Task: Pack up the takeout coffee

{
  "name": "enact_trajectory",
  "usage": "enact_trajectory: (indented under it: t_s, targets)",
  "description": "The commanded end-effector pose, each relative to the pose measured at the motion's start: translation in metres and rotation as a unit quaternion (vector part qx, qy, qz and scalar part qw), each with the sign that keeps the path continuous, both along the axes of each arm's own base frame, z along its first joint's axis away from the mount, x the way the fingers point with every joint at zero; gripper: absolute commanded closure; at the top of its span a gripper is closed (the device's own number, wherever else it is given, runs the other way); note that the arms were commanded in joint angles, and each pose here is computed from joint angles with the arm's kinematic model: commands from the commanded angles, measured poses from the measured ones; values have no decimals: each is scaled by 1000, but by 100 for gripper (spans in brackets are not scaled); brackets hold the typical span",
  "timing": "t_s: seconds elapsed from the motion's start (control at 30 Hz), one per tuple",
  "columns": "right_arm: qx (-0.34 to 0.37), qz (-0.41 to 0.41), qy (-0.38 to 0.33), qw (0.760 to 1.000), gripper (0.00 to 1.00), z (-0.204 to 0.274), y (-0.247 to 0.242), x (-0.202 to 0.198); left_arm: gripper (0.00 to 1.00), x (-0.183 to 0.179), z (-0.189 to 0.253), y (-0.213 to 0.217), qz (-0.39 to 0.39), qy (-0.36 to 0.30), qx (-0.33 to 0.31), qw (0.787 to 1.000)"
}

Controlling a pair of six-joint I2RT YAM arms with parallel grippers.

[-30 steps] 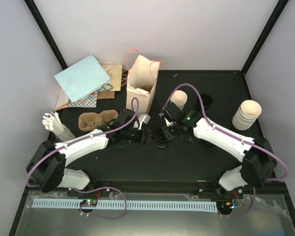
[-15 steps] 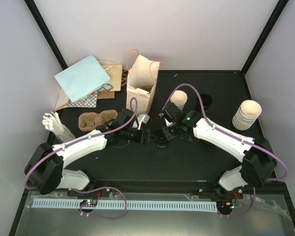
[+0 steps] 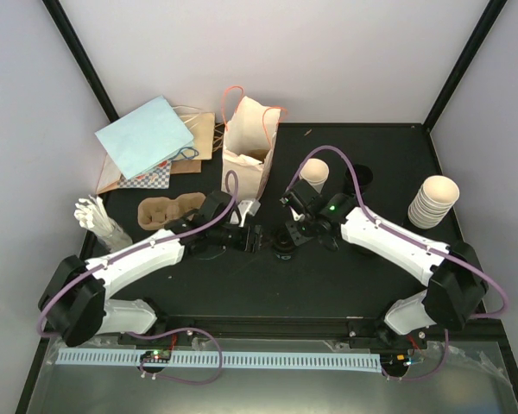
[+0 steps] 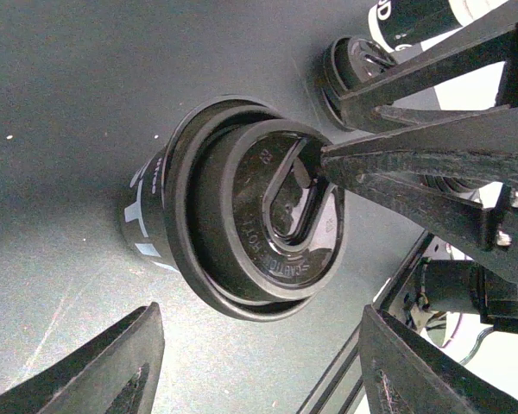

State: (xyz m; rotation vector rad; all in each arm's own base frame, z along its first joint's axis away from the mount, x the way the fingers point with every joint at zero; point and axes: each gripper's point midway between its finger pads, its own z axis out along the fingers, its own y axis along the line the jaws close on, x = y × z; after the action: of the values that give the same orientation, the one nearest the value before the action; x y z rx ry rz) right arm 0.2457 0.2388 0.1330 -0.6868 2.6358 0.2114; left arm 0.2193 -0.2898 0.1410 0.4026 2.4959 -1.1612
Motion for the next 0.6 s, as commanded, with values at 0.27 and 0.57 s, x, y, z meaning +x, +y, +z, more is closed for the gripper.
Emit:
enact_trajectory:
  t_s: [0.27, 0.57]
  targets:
    - [9, 15, -57, 998, 53, 45, -5, 4, 36, 2, 21, 12, 13, -36, 0, 999]
    - [35, 96, -56, 993, 0, 51, 12, -22, 35, -1, 35, 29, 40, -63, -2, 997]
